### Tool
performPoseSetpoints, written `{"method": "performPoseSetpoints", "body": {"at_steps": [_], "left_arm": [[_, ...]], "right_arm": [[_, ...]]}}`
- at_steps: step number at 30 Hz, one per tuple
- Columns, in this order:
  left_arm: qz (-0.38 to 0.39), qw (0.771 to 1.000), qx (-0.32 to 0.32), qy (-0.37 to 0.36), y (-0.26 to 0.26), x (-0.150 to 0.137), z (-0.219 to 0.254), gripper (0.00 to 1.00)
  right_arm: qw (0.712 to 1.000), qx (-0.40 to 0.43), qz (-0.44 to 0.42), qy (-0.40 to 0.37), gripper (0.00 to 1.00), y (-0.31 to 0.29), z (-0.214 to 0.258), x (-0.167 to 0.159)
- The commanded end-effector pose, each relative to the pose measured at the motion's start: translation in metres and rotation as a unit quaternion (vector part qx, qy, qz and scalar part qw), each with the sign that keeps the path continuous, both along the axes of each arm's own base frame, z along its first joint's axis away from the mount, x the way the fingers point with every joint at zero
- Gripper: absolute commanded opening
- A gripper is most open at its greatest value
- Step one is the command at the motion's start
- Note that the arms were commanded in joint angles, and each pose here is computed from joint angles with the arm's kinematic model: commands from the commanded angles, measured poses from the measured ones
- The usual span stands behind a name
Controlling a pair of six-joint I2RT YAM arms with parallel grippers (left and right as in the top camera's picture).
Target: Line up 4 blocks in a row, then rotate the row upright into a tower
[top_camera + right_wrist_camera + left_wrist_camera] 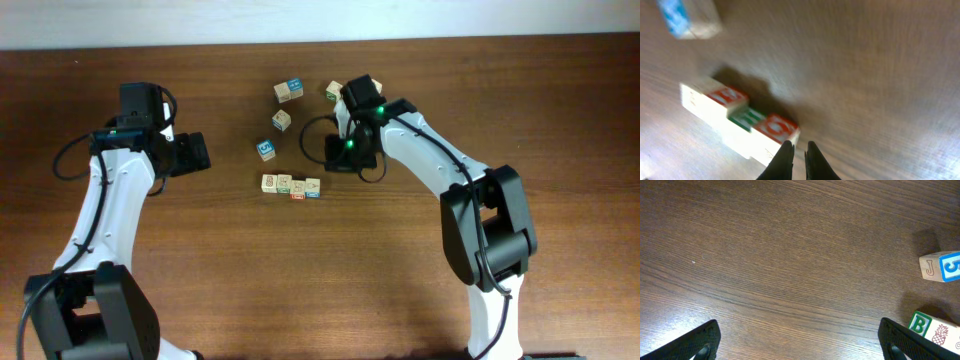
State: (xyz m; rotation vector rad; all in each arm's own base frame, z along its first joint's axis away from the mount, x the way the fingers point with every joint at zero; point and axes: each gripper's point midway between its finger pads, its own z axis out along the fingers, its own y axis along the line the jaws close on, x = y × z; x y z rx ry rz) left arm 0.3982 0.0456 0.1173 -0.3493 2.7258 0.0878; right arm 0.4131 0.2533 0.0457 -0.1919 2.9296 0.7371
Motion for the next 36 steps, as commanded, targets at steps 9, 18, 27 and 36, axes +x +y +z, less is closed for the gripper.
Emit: {"method": "performPoseSetpoints", "body": {"at_steps": [9, 18, 27, 36], "left_arm": [[0.007, 1.000, 0.000, -0.006, 0.002, 0.004, 0.003, 0.99], [0.007, 1.000, 0.000, -0.006, 0.002, 0.004, 0.003, 0.99], [0.008, 1.000, 0.000, -0.006, 0.002, 0.003, 0.003, 0.99], [0.007, 1.000, 0.000, -0.006, 0.002, 0.004, 0.003, 0.99]], "right_arm": [[0.971, -0.028, 0.046, -0.231, 0.11, 0.105, 0.032, 0.035], [0.977, -0.044, 0.019, -0.207, 0.10, 0.111, -0.015, 0.036], [0.981, -0.053, 0.036, -0.181, 0.10, 0.114, -0.029, 0.019], [0.985, -0.048, 0.052, -0.157, 0.09, 0.118, -0.034, 0.005]]}}
